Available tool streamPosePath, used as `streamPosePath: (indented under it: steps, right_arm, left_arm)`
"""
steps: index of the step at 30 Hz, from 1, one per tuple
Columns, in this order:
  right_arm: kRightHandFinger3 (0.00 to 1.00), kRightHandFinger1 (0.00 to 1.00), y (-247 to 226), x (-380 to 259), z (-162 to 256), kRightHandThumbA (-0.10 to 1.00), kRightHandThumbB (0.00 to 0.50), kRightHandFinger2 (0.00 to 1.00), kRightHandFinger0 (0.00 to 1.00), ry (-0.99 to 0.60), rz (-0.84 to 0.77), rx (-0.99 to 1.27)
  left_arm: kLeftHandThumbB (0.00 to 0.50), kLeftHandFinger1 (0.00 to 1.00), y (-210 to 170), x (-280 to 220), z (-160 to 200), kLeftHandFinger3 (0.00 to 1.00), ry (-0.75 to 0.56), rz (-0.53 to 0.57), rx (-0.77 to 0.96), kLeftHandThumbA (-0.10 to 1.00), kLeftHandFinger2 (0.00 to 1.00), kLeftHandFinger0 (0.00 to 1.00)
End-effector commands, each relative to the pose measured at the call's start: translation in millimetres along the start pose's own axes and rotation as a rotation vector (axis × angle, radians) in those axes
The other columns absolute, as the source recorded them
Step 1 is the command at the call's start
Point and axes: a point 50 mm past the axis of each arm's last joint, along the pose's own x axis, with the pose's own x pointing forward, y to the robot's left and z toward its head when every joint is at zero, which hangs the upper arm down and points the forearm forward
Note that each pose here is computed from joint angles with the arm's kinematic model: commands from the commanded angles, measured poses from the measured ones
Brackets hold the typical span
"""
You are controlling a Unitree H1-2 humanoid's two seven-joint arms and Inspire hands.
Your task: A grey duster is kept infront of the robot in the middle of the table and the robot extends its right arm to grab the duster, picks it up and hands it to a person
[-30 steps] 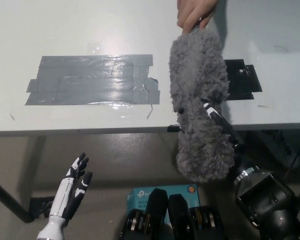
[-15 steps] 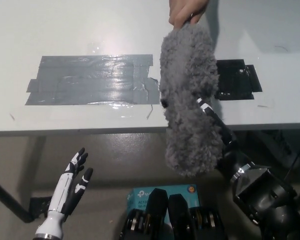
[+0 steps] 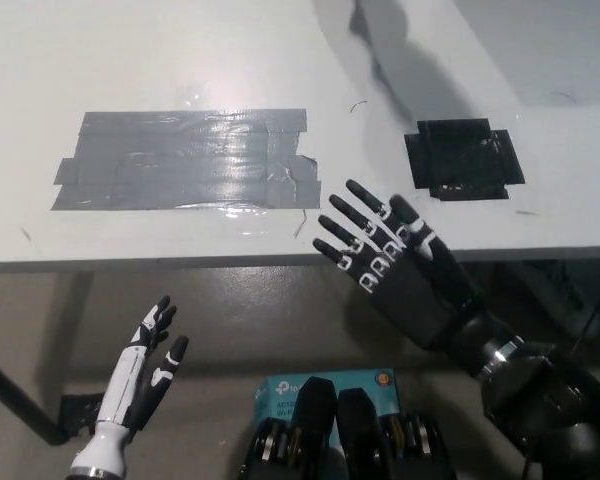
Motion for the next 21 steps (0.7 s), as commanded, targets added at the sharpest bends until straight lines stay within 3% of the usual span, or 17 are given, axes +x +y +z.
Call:
streamPosePath:
  steps: [1, 6, 10, 11, 12, 14, 17, 19, 21]
  right_arm:
    - [1.00, 1.00, -10, -17, 7, 0.88, 0.410, 1.00, 1.00, -0.096, 0.029, -0.163]
    - [1.00, 1.00, -30, -36, 1, 0.92, 0.379, 1.00, 1.00, -0.121, -0.108, -0.368]
    - [1.00, 1.00, -61, -54, -11, 0.83, 0.344, 1.00, 1.00, -0.130, -0.238, -0.542]
    - [1.00, 1.00, -65, -56, -12, 0.82, 0.353, 1.00, 1.00, -0.128, -0.254, -0.560]
    - [1.00, 1.00, -76, -60, -16, 0.83, 0.405, 1.00, 1.00, -0.117, -0.299, -0.604]
    - [1.00, 1.00, -83, -63, -19, 0.84, 0.416, 1.00, 1.00, -0.105, -0.329, -0.639]
    - [1.00, 1.00, -95, -69, -25, 0.85, 0.379, 1.00, 1.00, -0.090, -0.359, -0.704]
    - [1.00, 1.00, -99, -70, -25, 0.86, 0.381, 1.00, 1.00, -0.083, -0.368, -0.733]
    - [1.00, 1.00, -100, -71, -25, 0.86, 0.336, 1.00, 1.00, -0.081, -0.370, -0.753]
  left_arm:
    - [0.228, 1.00, 9, 11, 10, 1.00, -0.064, 0.011, 0.020, 0.90, 1.00, 1.00]
    - [0.229, 1.00, 7, 9, 8, 1.00, -0.065, 0.009, 0.022, 0.90, 1.00, 1.00]
    - [0.225, 1.00, 5, 7, 7, 1.00, -0.056, 0.014, 0.024, 0.89, 1.00, 1.00]
    - [0.224, 1.00, 4, 6, 7, 1.00, -0.056, 0.013, 0.024, 0.89, 1.00, 1.00]
    - [0.229, 1.00, 3, 5, 6, 1.00, -0.051, 0.011, 0.014, 0.89, 1.00, 1.00]
    - [0.228, 1.00, 2, 3, 6, 1.00, -0.049, 0.011, 0.008, 0.89, 1.00, 1.00]
    - [0.223, 1.00, 1, 2, 7, 1.00, -0.051, 0.006, 0.001, 0.88, 1.00, 1.00]
    - [0.224, 1.00, 1, 3, 8, 1.00, -0.051, 0.006, -0.001, 0.88, 1.00, 1.00]
    - [0.224, 1.00, 1, 3, 7, 1.00, -0.054, 0.008, -0.006, 0.88, 1.00, 1.00]
